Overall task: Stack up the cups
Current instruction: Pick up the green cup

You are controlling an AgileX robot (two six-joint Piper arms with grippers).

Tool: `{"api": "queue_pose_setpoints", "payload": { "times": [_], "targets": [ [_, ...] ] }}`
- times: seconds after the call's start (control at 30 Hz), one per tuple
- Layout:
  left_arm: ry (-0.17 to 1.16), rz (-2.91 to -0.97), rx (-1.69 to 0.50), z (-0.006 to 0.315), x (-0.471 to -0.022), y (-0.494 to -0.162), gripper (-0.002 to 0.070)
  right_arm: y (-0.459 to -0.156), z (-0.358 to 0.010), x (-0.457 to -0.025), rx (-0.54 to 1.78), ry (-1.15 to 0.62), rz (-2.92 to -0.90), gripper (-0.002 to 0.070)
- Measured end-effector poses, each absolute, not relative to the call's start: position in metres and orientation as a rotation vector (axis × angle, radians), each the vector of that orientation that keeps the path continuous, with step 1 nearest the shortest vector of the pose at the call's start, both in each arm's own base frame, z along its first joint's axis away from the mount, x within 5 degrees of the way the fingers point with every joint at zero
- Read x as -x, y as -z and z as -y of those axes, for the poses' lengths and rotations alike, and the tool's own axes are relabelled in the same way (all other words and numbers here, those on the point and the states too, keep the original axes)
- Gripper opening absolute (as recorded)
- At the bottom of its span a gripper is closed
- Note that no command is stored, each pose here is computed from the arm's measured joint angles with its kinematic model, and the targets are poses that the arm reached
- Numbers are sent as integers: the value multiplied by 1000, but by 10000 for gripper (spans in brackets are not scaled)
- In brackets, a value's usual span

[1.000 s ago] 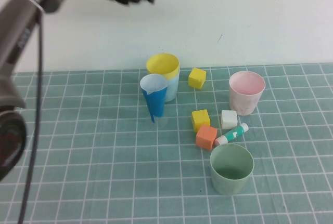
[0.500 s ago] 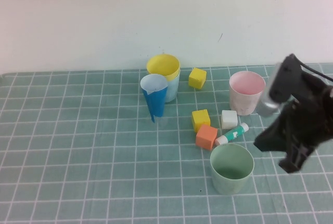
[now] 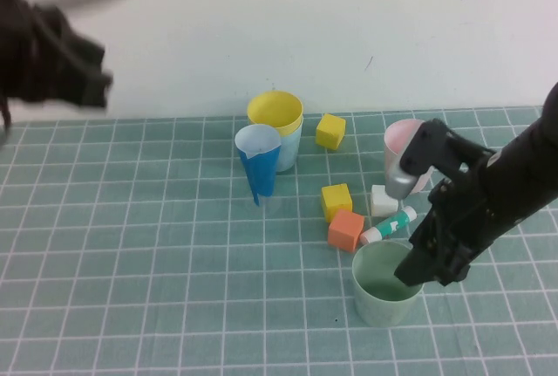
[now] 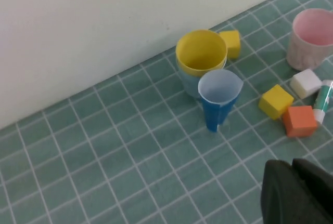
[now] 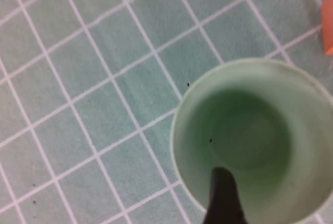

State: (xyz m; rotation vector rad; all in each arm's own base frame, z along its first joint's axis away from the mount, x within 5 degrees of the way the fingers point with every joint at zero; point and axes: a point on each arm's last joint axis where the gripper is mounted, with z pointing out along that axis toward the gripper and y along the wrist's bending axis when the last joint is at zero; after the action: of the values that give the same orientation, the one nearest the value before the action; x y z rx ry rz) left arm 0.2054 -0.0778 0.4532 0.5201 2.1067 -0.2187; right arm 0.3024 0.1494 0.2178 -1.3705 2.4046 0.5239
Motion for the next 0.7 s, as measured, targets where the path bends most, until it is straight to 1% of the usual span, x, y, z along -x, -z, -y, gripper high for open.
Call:
{"api": "queue_pose_setpoints", "payload": {
  "times": [0.13,0.2,0.27,0.3,0.37,0.43,0.47,0.5,0.57,0.7],
  "targets": [
    [236,-2101,-486,72,-189,-410,1,-194,-151,-310,1384,-526,-2447,448],
    [238,-2124,-484,70,-182,-393,1,-186,-152,-313,1390,-524,-2459,430],
    [243,-2159,-485,68,-177,-377,1,-178,-152,-315,1397,-520,-2466,387],
    [248,-2170,-483,68,-175,-371,1,-175,-153,-316,1401,-519,-2470,353],
    [252,-2196,-477,67,-172,-358,1,-170,-153,-318,1400,-515,-2476,267],
    [252,-2212,-472,66,-170,-346,1,-168,-153,-319,1397,-509,-2476,141],
    [251,-2217,-471,66,-168,-341,1,-168,-153,-320,1400,-508,-2472,91],
    [250,-2222,-470,65,-167,-338,1,-169,-154,-321,1405,-510,-2467,59],
    [244,-2235,-470,64,-165,-328,1,-177,-156,-326,1425,-512,-2443,28],
    [223,-2259,-478,60,-157,-311,1,-207,-162,-342,1488,-484,-2371,18]
  ]
}}
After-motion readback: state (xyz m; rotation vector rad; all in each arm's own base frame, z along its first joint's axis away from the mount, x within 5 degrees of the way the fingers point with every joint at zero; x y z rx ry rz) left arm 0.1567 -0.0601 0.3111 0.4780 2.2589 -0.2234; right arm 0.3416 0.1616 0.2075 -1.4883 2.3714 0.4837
